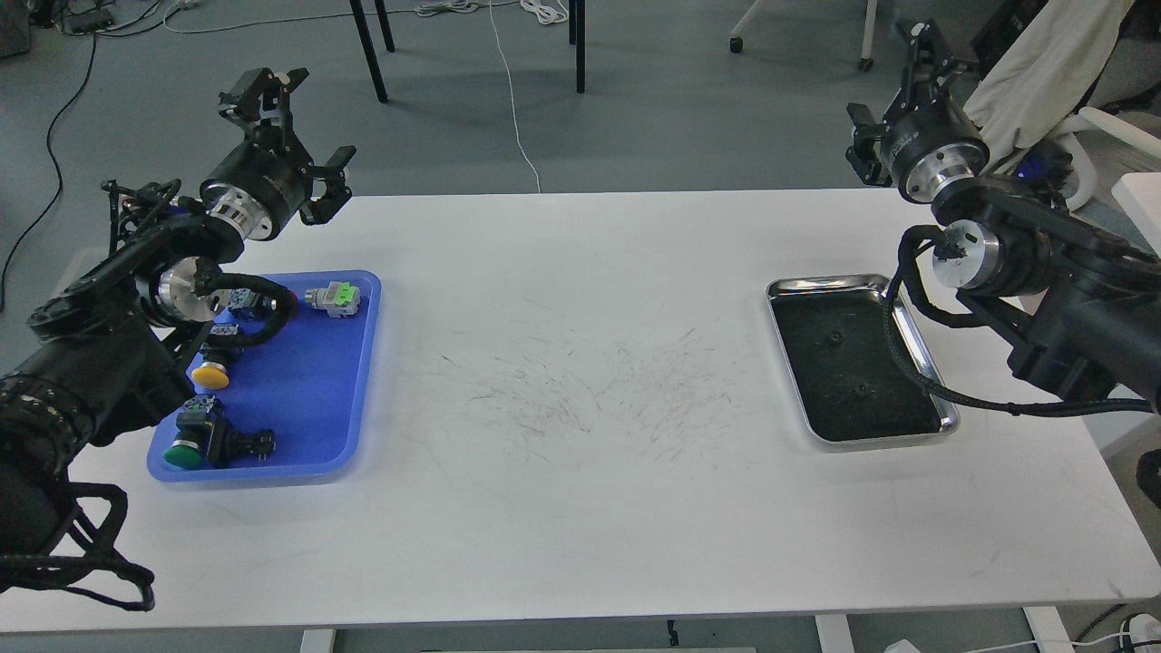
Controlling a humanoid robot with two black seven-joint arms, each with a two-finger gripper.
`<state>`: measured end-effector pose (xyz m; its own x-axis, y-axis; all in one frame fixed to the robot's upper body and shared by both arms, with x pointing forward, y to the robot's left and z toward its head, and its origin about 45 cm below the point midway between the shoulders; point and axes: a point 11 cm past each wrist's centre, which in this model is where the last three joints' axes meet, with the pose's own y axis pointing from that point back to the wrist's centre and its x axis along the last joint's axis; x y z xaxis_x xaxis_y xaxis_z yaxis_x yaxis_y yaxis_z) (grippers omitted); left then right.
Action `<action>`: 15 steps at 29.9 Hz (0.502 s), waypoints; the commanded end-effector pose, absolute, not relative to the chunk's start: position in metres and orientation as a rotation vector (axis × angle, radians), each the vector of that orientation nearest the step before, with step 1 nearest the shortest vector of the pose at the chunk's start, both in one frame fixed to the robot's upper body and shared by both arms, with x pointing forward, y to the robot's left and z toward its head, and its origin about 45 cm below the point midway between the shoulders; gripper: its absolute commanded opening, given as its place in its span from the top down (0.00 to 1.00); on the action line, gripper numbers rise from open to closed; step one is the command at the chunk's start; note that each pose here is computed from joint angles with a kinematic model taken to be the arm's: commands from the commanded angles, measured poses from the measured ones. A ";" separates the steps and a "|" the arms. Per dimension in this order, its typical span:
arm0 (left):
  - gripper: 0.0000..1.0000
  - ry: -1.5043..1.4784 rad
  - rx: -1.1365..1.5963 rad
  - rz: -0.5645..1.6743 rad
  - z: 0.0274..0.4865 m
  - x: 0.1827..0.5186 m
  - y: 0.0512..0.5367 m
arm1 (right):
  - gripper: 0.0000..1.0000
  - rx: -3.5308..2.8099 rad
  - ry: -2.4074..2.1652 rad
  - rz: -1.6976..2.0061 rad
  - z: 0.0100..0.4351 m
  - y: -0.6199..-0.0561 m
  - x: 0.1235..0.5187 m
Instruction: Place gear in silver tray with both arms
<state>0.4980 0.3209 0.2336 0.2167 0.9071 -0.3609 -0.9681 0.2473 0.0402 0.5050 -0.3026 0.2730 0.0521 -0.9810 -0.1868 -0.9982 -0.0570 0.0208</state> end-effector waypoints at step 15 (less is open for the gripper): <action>0.02 0.357 -0.207 1.356 0.225 0.493 0.333 | 0.01 -2.150 2.065 0.258 0.272 -0.302 0.506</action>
